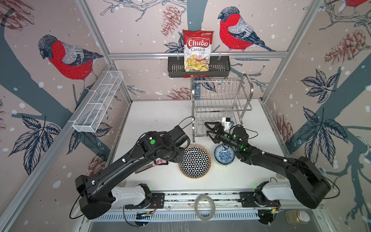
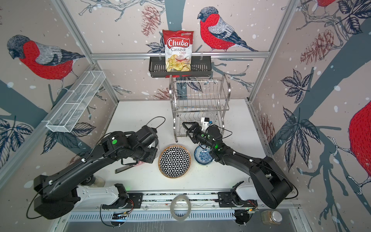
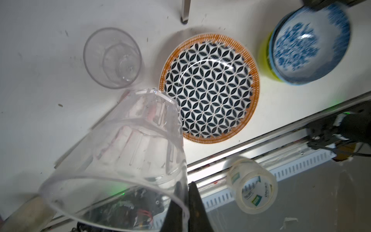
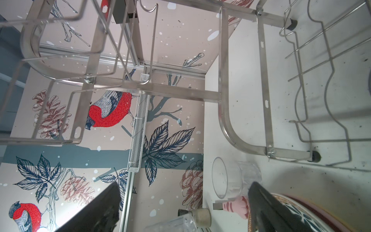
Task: Unload the mixed dishes from the dish rack
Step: 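Lower the glass with the left gripper beside the first glass while the right gripper withdraws, then release the clear glass on the table and raise the left gripper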
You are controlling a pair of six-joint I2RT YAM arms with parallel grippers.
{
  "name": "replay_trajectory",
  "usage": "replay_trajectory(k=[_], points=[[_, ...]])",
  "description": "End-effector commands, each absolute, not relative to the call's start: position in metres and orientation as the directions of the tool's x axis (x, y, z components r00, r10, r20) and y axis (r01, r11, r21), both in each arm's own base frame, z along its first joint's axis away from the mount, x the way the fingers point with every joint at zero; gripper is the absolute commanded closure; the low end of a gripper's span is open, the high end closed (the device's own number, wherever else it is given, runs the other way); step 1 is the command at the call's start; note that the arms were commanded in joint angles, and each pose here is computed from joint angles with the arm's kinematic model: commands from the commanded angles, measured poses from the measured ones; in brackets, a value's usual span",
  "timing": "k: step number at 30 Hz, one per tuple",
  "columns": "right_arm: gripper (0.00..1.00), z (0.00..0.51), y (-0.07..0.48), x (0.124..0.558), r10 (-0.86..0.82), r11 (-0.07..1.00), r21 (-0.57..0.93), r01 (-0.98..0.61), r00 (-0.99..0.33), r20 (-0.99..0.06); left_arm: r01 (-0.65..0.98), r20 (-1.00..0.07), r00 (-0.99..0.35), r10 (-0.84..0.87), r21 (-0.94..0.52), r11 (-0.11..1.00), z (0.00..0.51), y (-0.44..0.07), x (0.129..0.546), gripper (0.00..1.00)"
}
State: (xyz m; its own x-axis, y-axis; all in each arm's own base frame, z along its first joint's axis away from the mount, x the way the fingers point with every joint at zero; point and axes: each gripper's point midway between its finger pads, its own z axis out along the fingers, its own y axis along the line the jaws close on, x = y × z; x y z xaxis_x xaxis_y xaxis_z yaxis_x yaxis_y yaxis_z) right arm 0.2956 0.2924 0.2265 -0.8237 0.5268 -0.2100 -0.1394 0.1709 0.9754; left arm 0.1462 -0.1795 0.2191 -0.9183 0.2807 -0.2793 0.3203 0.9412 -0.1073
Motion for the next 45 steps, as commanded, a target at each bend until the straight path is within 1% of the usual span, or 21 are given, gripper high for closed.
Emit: replay_trajectory(k=[1, 4, 9, 14, 19, 29, 34, 38, 43, 45], points=[[0.01, 0.231, 0.291, 0.292, 0.517, 0.177, 0.971, -0.164, -0.823, -0.233, 0.317, -0.204, -0.932, 0.299, -0.058, 0.947, 0.202, -0.166, 0.136, 1.00], [0.01, 0.234, 0.288, 0.291, 0.524, 0.185, 0.967, -0.176, -0.815, -0.249, 0.325, -0.149, -0.937, 0.315, -0.047, 0.945, 0.189, -0.163, 0.128, 1.00], [0.01, 0.237, 0.286, 0.290, 0.527, 0.200, 0.961, -0.190, -0.806, -0.269, 0.313, -0.119, -0.943, 0.309, -0.013, 0.950, 0.172, -0.151, 0.122, 1.00], [0.01, 0.234, 0.287, 0.289, 0.521, 0.205, 0.961, -0.186, -0.810, -0.268, 0.326, -0.046, -0.944, 0.325, -0.016, 0.945, 0.141, -0.153, 0.113, 1.00], [0.01, 0.232, 0.287, 0.289, 0.520, 0.211, 0.960, -0.185, -0.810, -0.270, 0.352, -0.049, -0.936, 0.350, -0.054, 0.934, 0.131, -0.166, 0.117, 1.00], [0.01, 0.226, 0.284, 0.291, 0.521, 0.220, 0.960, -0.173, -0.811, -0.266, 0.406, 0.039, -0.913, 0.407, -0.036, 0.913, 0.101, -0.175, 0.116, 1.00], [0.01, 0.223, 0.281, 0.292, 0.525, 0.226, 0.960, -0.166, -0.809, -0.263, 0.417, 0.044, -0.907, 0.418, -0.037, 0.908, 0.095, -0.177, 0.117, 1.00], [0.01, 0.222, 0.282, 0.292, 0.523, 0.225, 0.960, -0.164, -0.811, -0.261, 0.425, 0.071, -0.902, 0.426, -0.033, 0.905, 0.083, -0.177, 0.115, 1.00], [0.01, 0.222, 0.281, 0.292, 0.525, 0.226, 0.960, -0.162, -0.810, -0.261, 0.432, 0.062, -0.899, 0.433, -0.029, 0.901, 0.083, -0.180, 0.119, 1.00], [0.01, 0.221, 0.281, 0.292, 0.525, 0.229, 0.960, -0.161, -0.810, -0.261, 0.435, 0.060, -0.898, 0.436, -0.024, 0.900, 0.083, -0.181, 0.120, 0.86]])
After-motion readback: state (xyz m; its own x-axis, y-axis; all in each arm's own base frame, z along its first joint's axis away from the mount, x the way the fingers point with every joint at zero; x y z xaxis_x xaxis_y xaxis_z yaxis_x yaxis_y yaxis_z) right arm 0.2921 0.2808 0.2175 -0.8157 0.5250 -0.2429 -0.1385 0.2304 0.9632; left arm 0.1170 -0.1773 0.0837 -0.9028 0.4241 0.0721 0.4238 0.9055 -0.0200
